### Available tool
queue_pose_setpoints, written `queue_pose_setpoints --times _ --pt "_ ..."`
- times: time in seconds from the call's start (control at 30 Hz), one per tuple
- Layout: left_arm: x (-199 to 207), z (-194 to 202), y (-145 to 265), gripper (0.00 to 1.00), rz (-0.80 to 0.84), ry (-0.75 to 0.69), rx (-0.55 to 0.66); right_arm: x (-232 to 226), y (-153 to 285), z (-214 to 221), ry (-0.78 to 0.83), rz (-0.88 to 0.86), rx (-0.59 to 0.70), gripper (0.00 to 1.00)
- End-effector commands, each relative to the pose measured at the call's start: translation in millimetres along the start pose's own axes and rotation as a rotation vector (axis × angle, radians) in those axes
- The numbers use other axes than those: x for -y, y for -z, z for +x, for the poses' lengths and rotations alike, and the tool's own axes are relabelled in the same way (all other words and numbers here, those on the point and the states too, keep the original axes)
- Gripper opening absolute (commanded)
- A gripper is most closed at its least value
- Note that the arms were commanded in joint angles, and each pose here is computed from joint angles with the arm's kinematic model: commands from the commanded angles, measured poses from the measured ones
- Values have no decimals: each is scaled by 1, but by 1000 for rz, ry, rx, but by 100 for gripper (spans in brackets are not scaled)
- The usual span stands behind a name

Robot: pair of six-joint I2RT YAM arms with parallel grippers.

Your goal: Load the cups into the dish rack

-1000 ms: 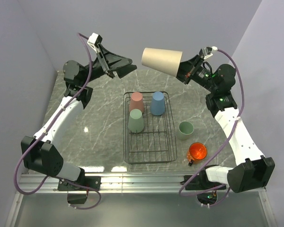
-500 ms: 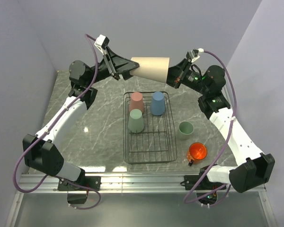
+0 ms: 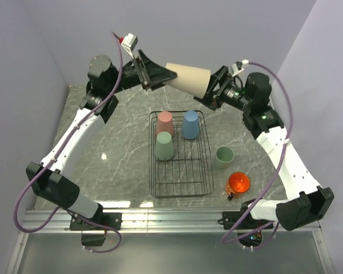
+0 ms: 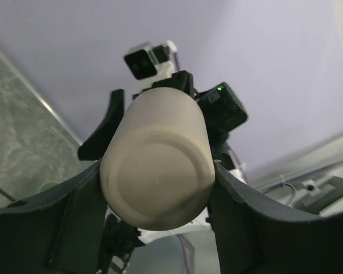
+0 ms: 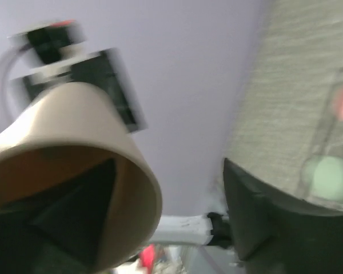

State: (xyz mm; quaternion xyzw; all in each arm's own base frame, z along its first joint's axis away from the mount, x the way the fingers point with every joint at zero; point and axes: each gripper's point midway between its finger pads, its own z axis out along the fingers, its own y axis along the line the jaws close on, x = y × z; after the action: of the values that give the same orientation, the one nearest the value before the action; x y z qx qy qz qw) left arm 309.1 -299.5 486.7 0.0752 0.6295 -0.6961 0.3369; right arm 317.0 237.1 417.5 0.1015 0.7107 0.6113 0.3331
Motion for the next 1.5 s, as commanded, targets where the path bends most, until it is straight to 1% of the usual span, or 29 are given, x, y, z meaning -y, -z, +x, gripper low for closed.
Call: queue_pose_setpoints --times 0.0,0.03,0.07,0.1,0.13,0.17,0.2,0.23,0.3,0.33,0.4,0.5,0.57,0.6,0.67,0.73,0.8,0.97,1.17,1.47 --pt "-34 -10 3 0 -261 -122 12 81 46 -9 76 511 52 86" --pt "-45 -9 7 0 -318 -170 0 110 69 -31 132 681 145 87" --pt "-50 -4 10 0 -372 -163 -19 123 85 -33 128 770 164 87" --pt "-64 -3 10 0 -429 -171 -21 141 104 -29 105 869 162 87" --pt "-70 -1 10 0 -459 -187 -29 147 124 -37 115 922 220 87" --pt "-75 10 5 0 -472 -214 -64 158 136 -35 100 975 234 87" --pt "-88 21 4 0 -510 -203 -95 164 148 -32 83 1015 245 87" --pt "-100 24 3 0 -555 -227 -96 166 158 -33 77 1035 274 87" --pt "-111 49 -8 0 -588 -234 -148 169 166 -30 64 1065 281 87" --pt "-119 52 -10 0 -621 -253 -146 169 169 -29 56 1071 286 87" --pt "-126 74 -23 0 -642 -270 -186 170 168 -25 44 1066 275 87" --pt "-144 92 -32 0 -734 -320 -212 168 170 -21 47 1061 270 86" --pt "-149 101 -34 0 -779 -364 -236 167 174 -21 64 1070 265 86" --pt "-159 106 -35 0 -811 -374 -254 168 177 -19 66 1083 262 85" --pt "-160 115 -37 0 -834 -410 -288 168 180 -18 76 1090 260 85" --pt "-170 119 -34 0 -878 -436 -296 169 184 -15 79 1094 260 85" --pt "-172 123 -33 0 -889 -445 -298 169 184 -14 74 1088 259 85" --pt "-194 133 -22 0 -954 -458 -323 171 183 -11 58 1082 253 83" --pt "-224 152 -13 0 -1007 -466 -401 167 179 -12 53 1072 245 82" --pt "-250 176 -8 0 -1003 -463 -470 166 180 -11 43 1073 242 80"
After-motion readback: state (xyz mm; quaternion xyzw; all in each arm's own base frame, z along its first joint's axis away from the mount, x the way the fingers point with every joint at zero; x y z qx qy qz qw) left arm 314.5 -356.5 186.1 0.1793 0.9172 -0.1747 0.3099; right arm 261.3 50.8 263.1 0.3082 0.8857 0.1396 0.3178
